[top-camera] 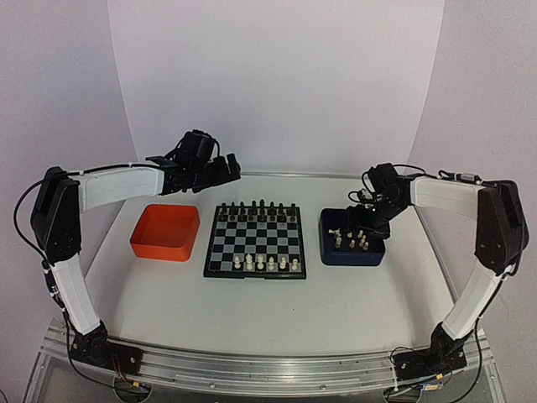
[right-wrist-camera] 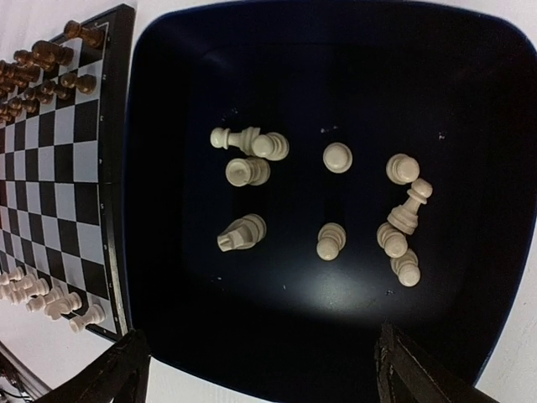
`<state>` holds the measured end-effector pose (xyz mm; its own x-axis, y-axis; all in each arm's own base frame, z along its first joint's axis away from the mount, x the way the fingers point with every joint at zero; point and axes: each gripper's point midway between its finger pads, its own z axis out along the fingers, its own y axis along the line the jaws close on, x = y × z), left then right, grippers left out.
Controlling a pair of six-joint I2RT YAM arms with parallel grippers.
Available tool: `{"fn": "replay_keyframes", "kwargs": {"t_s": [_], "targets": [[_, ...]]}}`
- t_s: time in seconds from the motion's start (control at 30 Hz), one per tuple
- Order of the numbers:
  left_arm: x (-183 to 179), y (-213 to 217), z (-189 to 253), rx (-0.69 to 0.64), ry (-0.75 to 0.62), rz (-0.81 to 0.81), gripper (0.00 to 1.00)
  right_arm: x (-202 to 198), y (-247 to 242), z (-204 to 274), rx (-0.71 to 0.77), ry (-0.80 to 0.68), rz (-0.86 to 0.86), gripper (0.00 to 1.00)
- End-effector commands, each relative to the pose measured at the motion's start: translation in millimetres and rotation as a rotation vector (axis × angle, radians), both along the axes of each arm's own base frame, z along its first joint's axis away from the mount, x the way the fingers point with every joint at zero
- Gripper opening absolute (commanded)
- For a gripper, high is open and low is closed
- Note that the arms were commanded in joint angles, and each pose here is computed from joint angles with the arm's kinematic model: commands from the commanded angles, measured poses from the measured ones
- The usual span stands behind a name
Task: Set up the chess pieces on the board
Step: Pick up the chess piece from the storage box.
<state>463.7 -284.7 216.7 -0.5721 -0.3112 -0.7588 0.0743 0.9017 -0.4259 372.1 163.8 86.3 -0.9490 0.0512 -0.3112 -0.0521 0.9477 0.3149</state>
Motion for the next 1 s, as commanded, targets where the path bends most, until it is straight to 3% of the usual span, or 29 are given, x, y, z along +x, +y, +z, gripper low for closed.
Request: {"fn": "replay_keyframes", "kwargs": {"t_s": [0.0, 0.23, 0.8, 0.97], "targets": [[-1.4, -13.3, 22.2, 0.006, -0.041, -0.101, 1.00, -0.3, 1.5, -4.0, 0.033, 0.063, -0.081, 0.87], [-14.5, -13.4, 8.5, 0.017, 0.022, -0.139, 1.00, -1.9, 13.8, -15.0, 0.077, 0.132, -0.132, 0.76], [-36.1, -9.9, -7.6, 0.006, 0.069, -0.185, 1.00, 23.0, 38.0, -37.9, -0.062, 0.090, -0.136, 0.43], [-35.5, -11.4, -6.1, 0.019, 0.060, -0.201, 1.00, 22.4, 41.6, -44.1, -0.076, 0.097, -0.132, 0.39]]}}
